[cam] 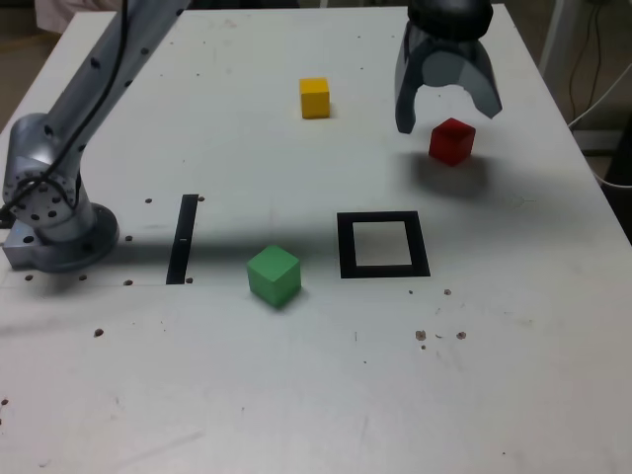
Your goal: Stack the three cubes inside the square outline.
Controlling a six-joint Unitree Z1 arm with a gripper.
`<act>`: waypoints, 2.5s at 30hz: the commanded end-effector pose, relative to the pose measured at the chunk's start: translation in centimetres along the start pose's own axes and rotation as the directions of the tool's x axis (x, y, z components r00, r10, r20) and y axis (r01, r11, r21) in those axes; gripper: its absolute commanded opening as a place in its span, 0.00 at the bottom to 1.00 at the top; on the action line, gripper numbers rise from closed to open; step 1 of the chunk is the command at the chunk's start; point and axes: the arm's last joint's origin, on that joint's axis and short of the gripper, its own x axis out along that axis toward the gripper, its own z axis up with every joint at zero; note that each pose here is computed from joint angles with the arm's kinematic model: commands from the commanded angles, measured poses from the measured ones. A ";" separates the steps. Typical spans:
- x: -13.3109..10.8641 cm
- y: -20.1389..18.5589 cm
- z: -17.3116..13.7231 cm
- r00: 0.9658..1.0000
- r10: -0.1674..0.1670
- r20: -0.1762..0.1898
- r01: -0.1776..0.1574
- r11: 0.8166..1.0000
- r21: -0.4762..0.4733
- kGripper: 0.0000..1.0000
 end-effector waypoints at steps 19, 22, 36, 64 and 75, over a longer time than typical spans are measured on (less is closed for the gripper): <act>3.6 1.8 2.3 1.000 -0.007 -0.022 0.006 1.000 -0.020 0.91; 3.9 1.8 2.6 1.000 -0.009 -0.024 0.008 1.000 -0.020 0.90; 4.4 1.8 3.0 0.999 -0.030 -0.023 0.030 0.999 -0.017 0.75; 1.0 0.7 2.0 1.000 0.023 0.000 -0.023 1.000 0.003 0.49; -4.8 -3.1 -1.8 0.997 0.033 0.068 -0.036 0.998 0.045 0.49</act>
